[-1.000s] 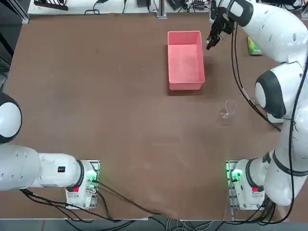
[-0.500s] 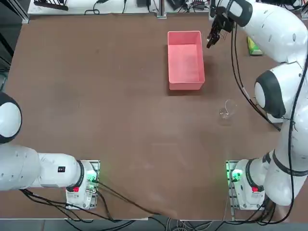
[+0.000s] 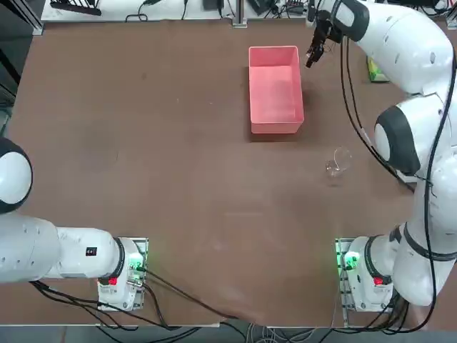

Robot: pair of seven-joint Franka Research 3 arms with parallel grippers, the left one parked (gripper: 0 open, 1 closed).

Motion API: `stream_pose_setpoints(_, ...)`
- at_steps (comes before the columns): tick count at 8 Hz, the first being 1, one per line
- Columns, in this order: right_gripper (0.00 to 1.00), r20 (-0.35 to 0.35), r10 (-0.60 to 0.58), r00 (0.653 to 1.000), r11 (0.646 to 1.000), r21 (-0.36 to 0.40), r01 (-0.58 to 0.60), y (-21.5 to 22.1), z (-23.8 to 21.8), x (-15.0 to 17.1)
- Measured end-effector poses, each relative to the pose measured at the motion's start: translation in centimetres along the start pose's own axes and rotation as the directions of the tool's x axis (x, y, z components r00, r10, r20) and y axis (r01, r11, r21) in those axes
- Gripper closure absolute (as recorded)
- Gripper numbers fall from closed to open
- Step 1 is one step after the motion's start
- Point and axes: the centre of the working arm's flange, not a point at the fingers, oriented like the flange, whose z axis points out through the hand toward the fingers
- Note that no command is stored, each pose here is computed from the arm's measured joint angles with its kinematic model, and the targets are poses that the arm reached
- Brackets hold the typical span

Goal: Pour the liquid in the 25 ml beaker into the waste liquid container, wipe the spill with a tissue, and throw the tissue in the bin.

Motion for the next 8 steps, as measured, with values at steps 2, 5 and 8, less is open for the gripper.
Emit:
stream_pose_setpoints(2, 0.53, 0.002, 0.012, 1.000, 1.000, -0.019, -0.012, -0.3, -0.3, 2.2)
stream_pose_setpoints(5, 0.53, 0.006, 0.008, 1.000, 0.999, -0.034, -0.008, -0.5, -0.5, 4.0)
stream_pose_setpoints(8, 0.53, 0.063, 0.020, 0.998, 0.999, -0.051, -0.017, -1.6, -0.4, 5.9)
